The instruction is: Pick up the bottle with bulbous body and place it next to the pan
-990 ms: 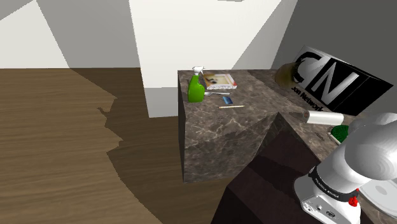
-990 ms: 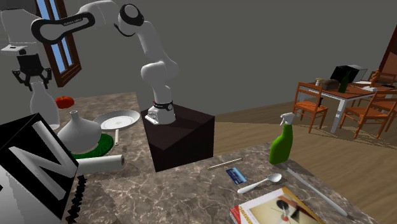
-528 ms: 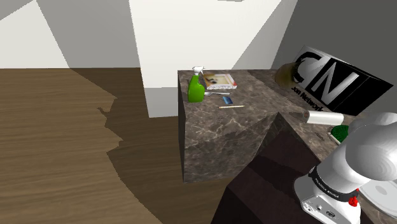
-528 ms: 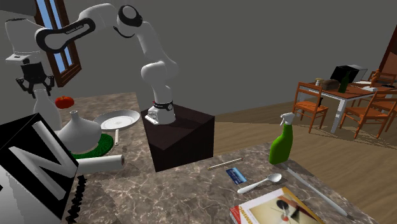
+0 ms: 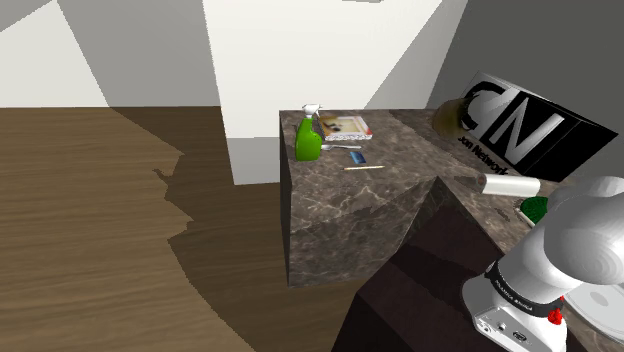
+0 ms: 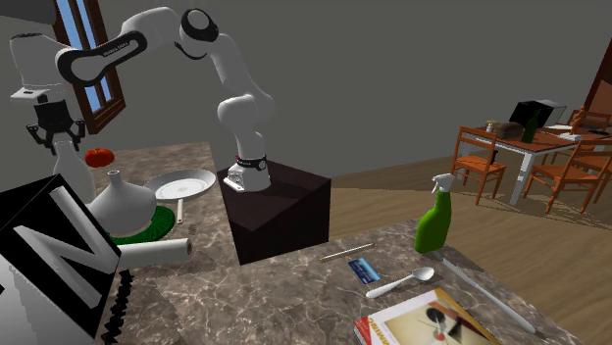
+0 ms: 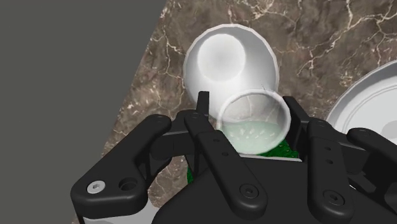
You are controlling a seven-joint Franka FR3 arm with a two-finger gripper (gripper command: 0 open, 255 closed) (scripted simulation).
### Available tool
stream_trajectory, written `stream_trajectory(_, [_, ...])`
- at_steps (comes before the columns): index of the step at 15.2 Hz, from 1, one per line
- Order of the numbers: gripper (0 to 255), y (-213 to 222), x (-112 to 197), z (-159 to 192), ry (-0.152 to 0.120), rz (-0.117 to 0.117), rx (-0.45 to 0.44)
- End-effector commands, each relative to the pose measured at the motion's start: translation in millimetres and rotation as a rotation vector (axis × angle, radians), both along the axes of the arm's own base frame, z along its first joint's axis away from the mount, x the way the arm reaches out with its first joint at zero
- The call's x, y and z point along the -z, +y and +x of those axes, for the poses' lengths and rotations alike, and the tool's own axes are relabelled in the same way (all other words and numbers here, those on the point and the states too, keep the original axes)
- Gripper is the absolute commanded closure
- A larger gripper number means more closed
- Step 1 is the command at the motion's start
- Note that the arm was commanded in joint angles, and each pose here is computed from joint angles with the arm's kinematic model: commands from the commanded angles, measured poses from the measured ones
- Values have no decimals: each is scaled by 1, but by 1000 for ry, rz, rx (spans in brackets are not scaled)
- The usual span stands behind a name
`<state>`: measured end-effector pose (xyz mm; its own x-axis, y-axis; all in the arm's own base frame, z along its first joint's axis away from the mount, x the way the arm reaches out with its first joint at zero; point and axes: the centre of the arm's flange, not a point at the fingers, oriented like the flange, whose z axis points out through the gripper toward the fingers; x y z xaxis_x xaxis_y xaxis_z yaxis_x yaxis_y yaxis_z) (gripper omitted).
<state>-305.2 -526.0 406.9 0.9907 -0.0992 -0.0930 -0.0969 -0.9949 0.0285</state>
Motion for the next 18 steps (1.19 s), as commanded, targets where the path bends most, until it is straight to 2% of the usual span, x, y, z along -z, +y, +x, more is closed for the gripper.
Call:
stream_trajectory(1, [255,0,0,0,0,0,0])
stream_trajectory(2, [0,0,0,0,0,0,0])
stream_trajectory(7, [0,0,0,0,0,0,0])
stream_trajectory(11, [0,1,-50,5,0,0,0])
stream_trajectory(18, [0,1,-50,5,0,0,0])
